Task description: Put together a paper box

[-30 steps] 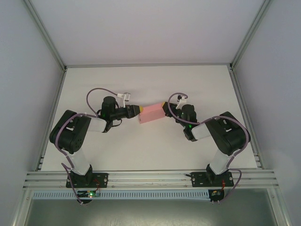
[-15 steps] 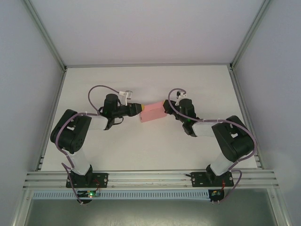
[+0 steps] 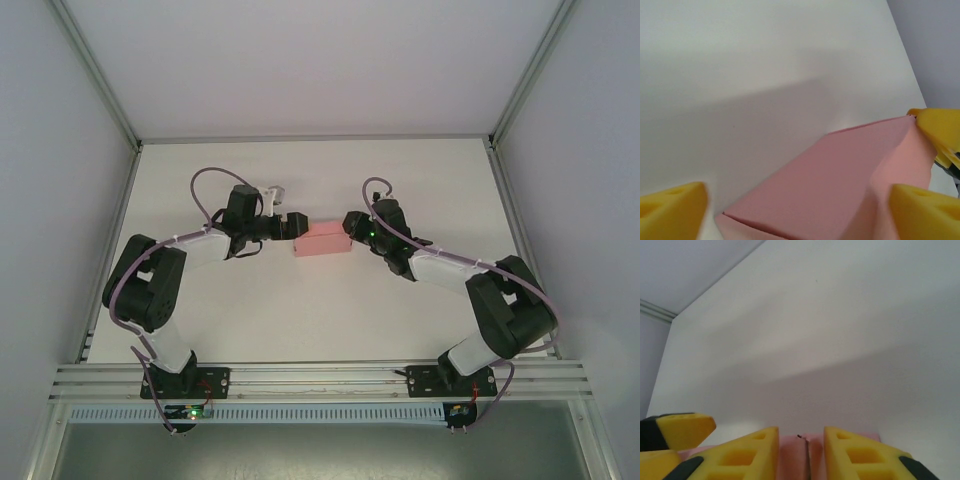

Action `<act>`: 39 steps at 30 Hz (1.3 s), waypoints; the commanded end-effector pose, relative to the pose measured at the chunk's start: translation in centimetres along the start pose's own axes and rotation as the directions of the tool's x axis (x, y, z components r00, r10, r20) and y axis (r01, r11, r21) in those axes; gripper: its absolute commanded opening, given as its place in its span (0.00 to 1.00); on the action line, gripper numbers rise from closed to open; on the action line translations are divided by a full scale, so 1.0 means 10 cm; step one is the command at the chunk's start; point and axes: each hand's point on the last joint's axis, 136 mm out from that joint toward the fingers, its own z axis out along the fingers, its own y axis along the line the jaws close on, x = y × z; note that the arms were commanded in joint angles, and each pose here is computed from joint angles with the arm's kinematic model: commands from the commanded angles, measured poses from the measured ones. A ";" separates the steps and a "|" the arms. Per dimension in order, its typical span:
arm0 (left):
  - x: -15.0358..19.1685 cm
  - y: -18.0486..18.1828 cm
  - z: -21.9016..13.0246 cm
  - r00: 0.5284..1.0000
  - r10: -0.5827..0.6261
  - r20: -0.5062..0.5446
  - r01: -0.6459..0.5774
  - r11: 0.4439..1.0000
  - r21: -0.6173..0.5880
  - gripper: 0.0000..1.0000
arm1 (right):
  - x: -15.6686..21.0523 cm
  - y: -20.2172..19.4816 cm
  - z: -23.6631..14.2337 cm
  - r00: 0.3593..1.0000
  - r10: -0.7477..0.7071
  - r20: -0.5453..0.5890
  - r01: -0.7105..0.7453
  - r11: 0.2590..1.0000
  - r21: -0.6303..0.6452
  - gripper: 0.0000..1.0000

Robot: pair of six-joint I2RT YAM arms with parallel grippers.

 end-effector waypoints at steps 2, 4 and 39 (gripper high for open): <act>-0.08 -0.12 -0.12 0.999 0.038 0.007 -0.038 0.998 -0.041 1.00 | 0.01 0.02 -0.08 1.000 -0.019 -0.015 0.020 0.999 0.026 0.33; -0.16 -0.15 -0.18 0.998 0.054 0.023 -0.052 0.996 -0.067 1.00 | -0.02 0.03 -0.10 1.000 -0.029 -0.001 0.029 0.999 0.028 0.42; -0.26 0.64 -1.87 0.939 0.009 0.343 0.247 0.676 -0.694 1.00 | 0.48 0.78 -0.12 -0.111 -0.993 0.039 0.775 -0.111 -0.622 0.98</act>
